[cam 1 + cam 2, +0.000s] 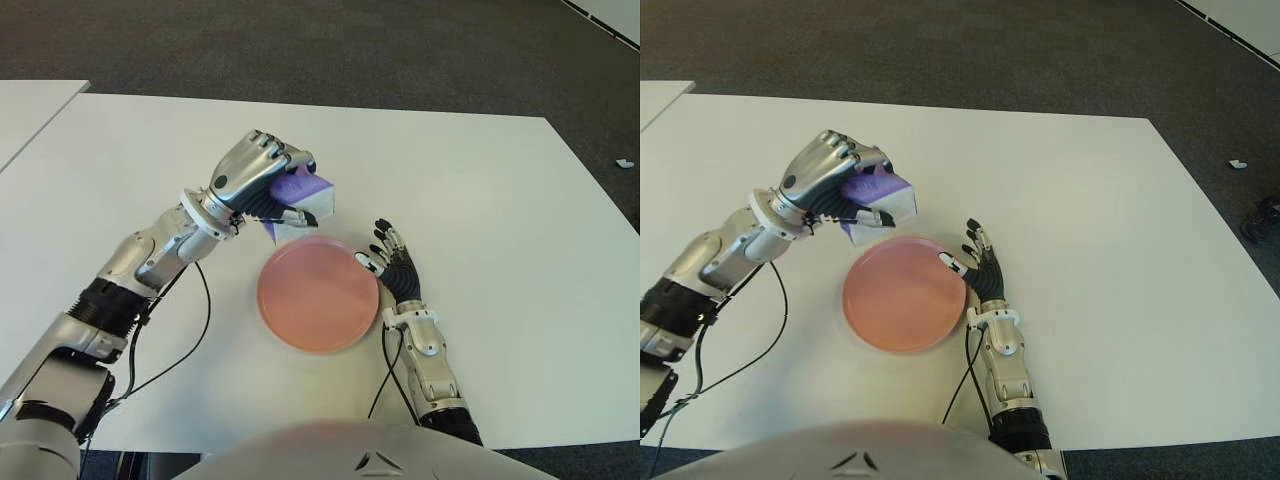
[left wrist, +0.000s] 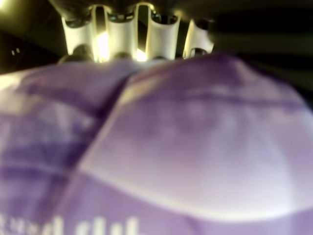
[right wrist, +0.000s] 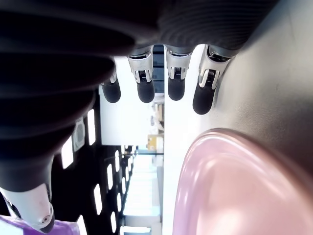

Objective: Put the tissue paper into the plate.

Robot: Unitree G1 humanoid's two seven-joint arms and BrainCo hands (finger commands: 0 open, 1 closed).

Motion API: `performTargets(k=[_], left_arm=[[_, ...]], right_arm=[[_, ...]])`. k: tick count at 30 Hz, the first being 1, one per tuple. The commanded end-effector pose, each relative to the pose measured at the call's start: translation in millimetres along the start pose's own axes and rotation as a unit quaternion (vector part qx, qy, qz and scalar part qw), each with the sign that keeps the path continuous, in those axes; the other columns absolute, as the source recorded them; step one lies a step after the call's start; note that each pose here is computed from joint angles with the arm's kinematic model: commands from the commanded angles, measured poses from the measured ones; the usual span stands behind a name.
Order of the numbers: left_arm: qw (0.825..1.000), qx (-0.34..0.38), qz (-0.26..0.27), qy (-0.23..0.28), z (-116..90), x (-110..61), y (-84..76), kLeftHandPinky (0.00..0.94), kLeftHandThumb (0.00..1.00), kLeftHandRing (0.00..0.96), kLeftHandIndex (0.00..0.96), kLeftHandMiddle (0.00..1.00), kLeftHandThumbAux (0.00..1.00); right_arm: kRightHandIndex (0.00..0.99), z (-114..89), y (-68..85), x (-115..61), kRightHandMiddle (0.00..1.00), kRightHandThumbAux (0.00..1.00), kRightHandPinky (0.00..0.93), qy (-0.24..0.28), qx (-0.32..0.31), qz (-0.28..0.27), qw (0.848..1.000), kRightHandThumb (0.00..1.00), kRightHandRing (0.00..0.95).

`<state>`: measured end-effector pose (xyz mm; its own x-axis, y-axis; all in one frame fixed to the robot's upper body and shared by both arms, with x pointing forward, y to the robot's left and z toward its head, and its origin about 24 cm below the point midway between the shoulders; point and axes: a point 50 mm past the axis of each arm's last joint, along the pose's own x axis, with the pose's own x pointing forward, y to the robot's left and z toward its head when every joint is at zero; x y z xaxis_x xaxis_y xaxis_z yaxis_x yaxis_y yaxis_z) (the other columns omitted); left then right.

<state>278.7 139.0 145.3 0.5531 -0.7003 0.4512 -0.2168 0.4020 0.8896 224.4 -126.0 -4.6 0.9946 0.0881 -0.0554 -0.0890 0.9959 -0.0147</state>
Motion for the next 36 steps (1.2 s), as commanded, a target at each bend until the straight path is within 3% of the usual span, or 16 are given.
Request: performTargets(k=[1,14,22,36], left_arm=[[0.999,-0.021,-0.033,-0.014,9,-7.5,-4.1,0.852,0.747,0.854,0.444,0.848,0.695],[0.988,-0.064,-0.13,-0.061,21,-14.6,-10.4,0.858,0.749,0.851,0.445,0.838,0.694],[0.978,-0.106,-0.163,-0.071,27,-15.9,-10.3,0.849,0.748,0.844,0.444,0.832,0.695],[0.978,-0.102,-0.16,-0.085,33,-19.6,-17.6,0.826,0.745,0.833,0.444,0.826,0.698]], right_arm=[[0.0,-31,-1.7,-15.1,0.037,0.672,0.012,0.09,0.009,-0.009,0.996,0.0,0.007],[0.0,-31,-1.5,-14.0,0.032,0.67,0.006,0.09,0.018,-0.011,0.996,0.0,0.002],[0.0,-31,-0.8,-13.3,0.026,0.665,0.003,0.085,0.013,-0.006,0.996,0.0,0.0],[0.0,-33,0.7,-12.3,0.027,0.671,0.019,0.087,0.013,-0.007,0.996,0.0,0.0]])
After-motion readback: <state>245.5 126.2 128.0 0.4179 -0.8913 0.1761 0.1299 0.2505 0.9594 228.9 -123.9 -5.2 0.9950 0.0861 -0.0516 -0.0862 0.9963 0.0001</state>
